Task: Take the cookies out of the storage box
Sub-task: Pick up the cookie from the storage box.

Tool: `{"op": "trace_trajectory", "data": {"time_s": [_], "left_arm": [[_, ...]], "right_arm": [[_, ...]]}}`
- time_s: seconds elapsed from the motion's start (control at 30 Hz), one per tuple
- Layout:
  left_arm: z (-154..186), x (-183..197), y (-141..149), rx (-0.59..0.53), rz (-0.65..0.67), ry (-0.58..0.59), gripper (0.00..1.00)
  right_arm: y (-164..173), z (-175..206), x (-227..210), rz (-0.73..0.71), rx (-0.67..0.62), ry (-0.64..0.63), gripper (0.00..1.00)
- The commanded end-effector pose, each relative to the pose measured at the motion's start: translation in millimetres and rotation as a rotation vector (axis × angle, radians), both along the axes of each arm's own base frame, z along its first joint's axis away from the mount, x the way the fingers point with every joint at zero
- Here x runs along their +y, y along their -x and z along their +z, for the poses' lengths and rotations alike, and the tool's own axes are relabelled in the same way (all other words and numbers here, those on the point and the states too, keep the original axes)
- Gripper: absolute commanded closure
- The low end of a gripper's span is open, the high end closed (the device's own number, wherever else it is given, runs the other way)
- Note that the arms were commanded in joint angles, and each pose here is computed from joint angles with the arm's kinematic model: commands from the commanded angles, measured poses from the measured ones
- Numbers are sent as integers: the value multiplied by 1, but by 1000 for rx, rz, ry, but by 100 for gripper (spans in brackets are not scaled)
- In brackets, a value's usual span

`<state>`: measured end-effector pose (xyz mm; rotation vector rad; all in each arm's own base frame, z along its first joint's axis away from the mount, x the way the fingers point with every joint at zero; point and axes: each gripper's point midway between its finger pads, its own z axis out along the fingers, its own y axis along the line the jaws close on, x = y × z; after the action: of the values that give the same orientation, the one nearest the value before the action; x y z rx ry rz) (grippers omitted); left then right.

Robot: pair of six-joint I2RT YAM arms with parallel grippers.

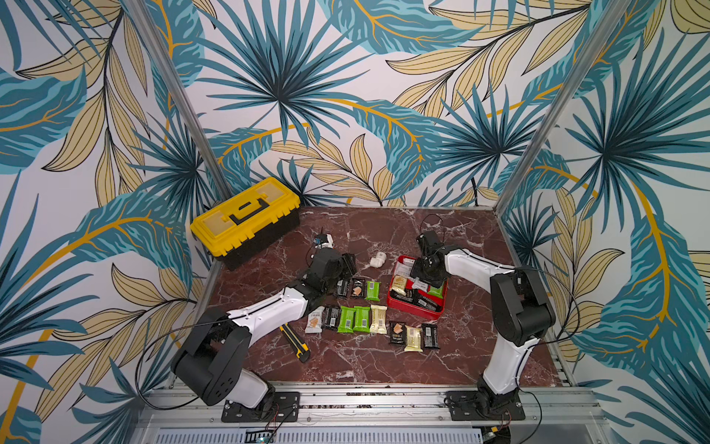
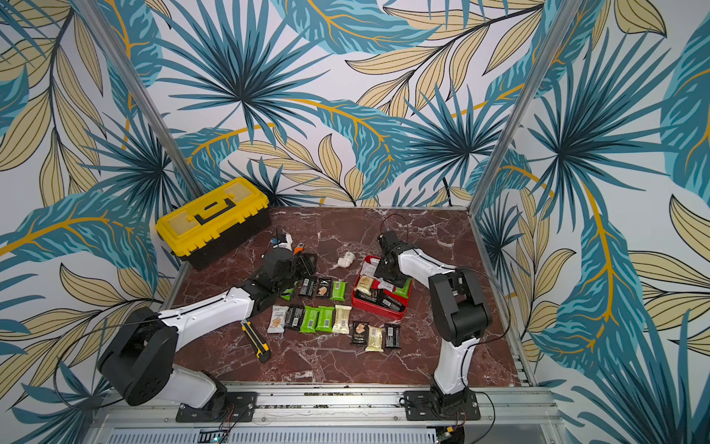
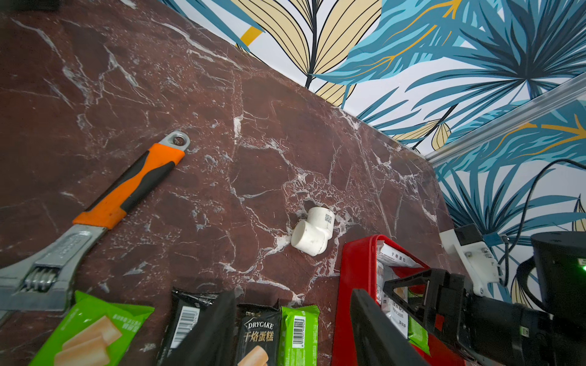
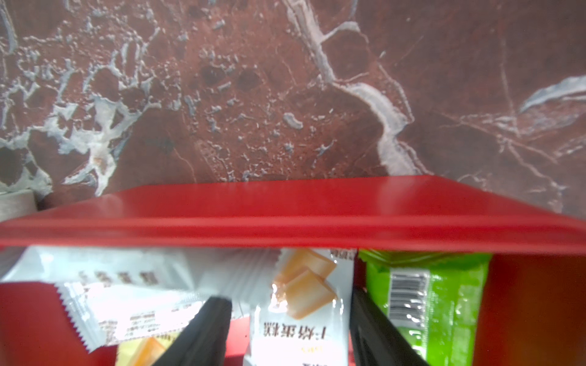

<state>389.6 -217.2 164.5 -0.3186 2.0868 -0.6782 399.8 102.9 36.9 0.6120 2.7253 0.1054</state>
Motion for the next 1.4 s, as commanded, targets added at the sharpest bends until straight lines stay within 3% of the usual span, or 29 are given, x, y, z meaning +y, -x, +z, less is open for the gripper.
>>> {"op": "trace_trajectory", "data": {"time_s": [0.0,0.9,1.37], "left_arm": [[23,-5,-9,-43,-1,28,38],[30,1,-7,-67,8,5,38],[33,14,-3,-72,56,-11,38]], "right_arm": [[9,-5,-4,-11,27,7,38],[11,-20,-11,-11,79,38,52],[44,28,-14,60,42,15,55]]}}
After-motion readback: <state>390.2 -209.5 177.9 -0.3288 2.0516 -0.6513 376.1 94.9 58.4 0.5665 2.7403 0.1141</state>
